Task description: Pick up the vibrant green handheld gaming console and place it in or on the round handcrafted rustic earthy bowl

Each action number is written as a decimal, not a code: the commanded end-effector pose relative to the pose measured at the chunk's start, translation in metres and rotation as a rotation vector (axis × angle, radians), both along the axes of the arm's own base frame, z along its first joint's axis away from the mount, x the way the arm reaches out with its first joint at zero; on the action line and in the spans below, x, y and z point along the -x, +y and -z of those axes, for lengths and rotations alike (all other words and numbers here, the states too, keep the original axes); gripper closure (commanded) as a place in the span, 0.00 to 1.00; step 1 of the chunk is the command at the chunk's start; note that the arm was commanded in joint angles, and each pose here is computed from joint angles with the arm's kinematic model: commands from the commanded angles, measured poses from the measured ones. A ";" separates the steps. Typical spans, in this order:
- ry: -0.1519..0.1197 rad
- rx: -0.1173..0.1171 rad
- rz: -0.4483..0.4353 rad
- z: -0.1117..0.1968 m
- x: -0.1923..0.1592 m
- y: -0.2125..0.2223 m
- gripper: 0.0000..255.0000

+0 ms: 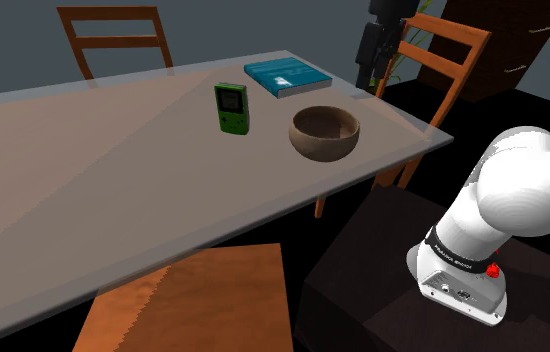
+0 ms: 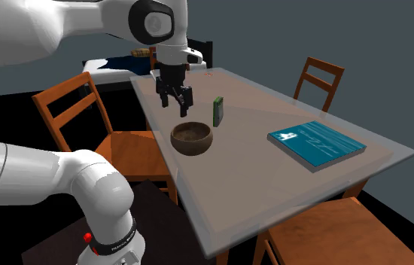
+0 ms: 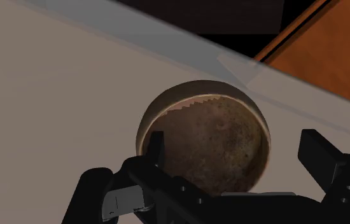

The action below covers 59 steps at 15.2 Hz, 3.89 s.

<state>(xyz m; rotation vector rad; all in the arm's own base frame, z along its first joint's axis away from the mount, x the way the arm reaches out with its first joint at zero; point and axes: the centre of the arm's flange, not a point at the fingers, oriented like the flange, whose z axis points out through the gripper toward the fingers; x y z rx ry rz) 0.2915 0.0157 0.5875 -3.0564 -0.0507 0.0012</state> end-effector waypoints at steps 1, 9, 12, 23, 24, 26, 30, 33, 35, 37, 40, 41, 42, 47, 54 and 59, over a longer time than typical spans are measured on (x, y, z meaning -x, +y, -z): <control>0.000 0.000 0.000 0.000 0.000 0.000 0.00; 0.003 0.032 -0.028 0.021 -0.102 0.025 0.00; 0.005 0.044 -0.039 0.029 -0.140 0.036 0.00; 0.010 0.088 -0.077 0.060 -0.279 0.075 0.00; 0.010 0.092 -0.081 0.063 -0.292 0.079 0.00; 0.010 0.093 -0.082 0.069 -0.294 0.080 0.00; 0.010 0.093 -0.082 0.090 -0.294 0.080 0.00; 0.010 0.093 -0.082 0.104 -0.294 0.080 0.00; 0.010 0.093 -0.082 0.104 -0.294 0.080 0.00; 0.010 0.093 -0.082 0.104 -0.294 0.080 0.00; 0.010 0.093 -0.082 0.104 -0.294 0.080 0.00; 0.010 0.093 -0.082 0.104 -0.294 0.080 1.00; 0.010 0.093 -0.082 0.104 -0.294 0.080 1.00; 0.010 0.093 -0.081 0.104 -0.294 0.080 1.00; 0.010 0.093 -0.082 0.083 -0.294 0.080 1.00; 0.010 0.093 -0.082 0.056 -0.294 0.080 1.00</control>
